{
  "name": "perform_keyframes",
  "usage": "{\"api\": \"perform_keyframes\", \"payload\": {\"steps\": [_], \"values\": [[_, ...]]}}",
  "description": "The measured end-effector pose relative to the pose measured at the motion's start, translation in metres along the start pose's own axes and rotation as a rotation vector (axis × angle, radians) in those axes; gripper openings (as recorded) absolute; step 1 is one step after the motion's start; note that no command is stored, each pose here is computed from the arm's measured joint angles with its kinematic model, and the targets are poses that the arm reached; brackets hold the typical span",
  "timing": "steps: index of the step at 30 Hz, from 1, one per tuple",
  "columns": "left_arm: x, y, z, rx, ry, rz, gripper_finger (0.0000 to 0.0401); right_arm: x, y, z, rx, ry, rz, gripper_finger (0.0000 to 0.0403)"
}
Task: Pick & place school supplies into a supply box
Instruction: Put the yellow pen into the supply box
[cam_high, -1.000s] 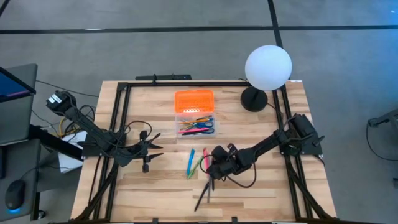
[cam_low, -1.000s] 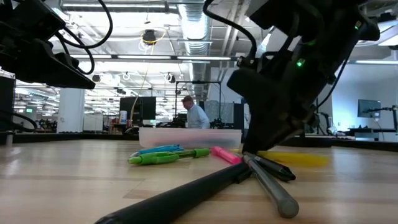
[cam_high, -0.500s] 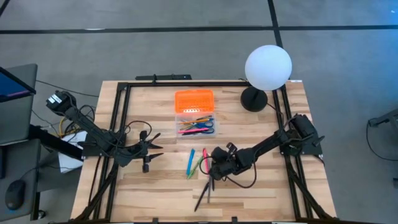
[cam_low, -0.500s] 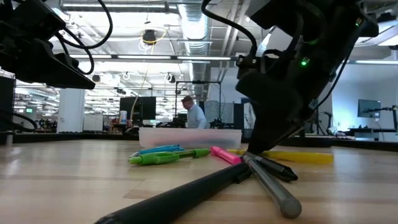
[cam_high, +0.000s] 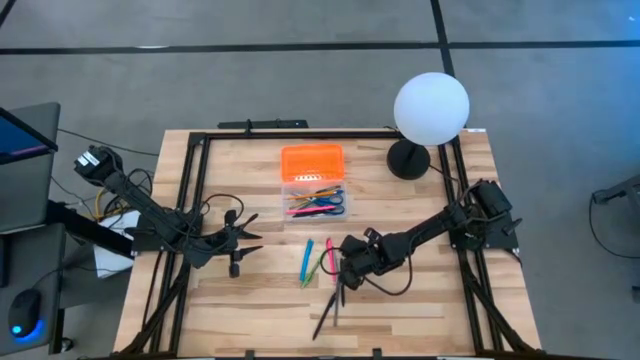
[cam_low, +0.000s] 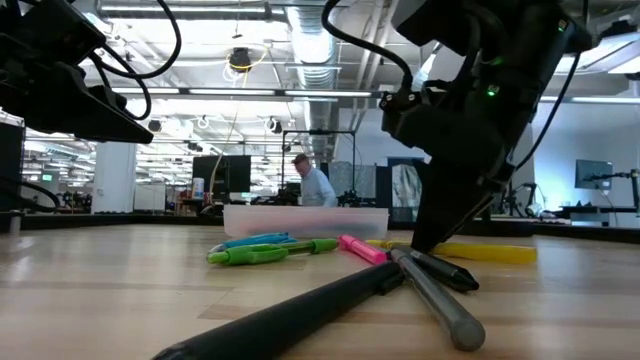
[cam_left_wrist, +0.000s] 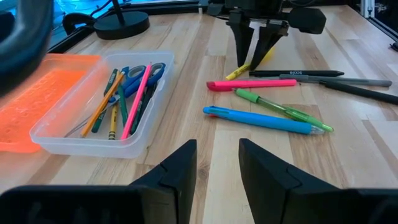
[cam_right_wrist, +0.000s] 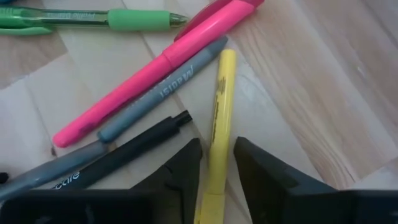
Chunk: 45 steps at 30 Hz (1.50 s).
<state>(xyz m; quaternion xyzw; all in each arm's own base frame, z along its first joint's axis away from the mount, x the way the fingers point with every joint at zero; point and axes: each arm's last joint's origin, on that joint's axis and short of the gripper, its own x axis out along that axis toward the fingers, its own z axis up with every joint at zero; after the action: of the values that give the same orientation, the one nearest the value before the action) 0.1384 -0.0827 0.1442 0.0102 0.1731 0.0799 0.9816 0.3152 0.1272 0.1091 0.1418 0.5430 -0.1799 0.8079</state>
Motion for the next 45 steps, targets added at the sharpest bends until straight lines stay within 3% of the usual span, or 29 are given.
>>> {"api": "perform_keyframes", "payload": {"steps": [7,12,27,45], "values": [[0.000,0.000,0.000,0.003,0.003,0.002,0.0114,0.000,0.000,0.000,0.000,0.028,0.023,0.0147],[0.000,0.000,-0.001,0.007,0.006,0.003,0.0114,-0.001,0.000,0.000,-0.009,0.043,0.027,0.0154],[0.000,0.000,-0.001,0.007,0.005,0.004,0.0114,-0.002,-0.002,-0.002,-0.030,0.072,0.007,0.0077],[0.000,0.001,-0.002,0.013,0.012,0.006,0.0114,-0.014,0.003,0.008,-0.207,0.156,-0.006,0.0070]]}}
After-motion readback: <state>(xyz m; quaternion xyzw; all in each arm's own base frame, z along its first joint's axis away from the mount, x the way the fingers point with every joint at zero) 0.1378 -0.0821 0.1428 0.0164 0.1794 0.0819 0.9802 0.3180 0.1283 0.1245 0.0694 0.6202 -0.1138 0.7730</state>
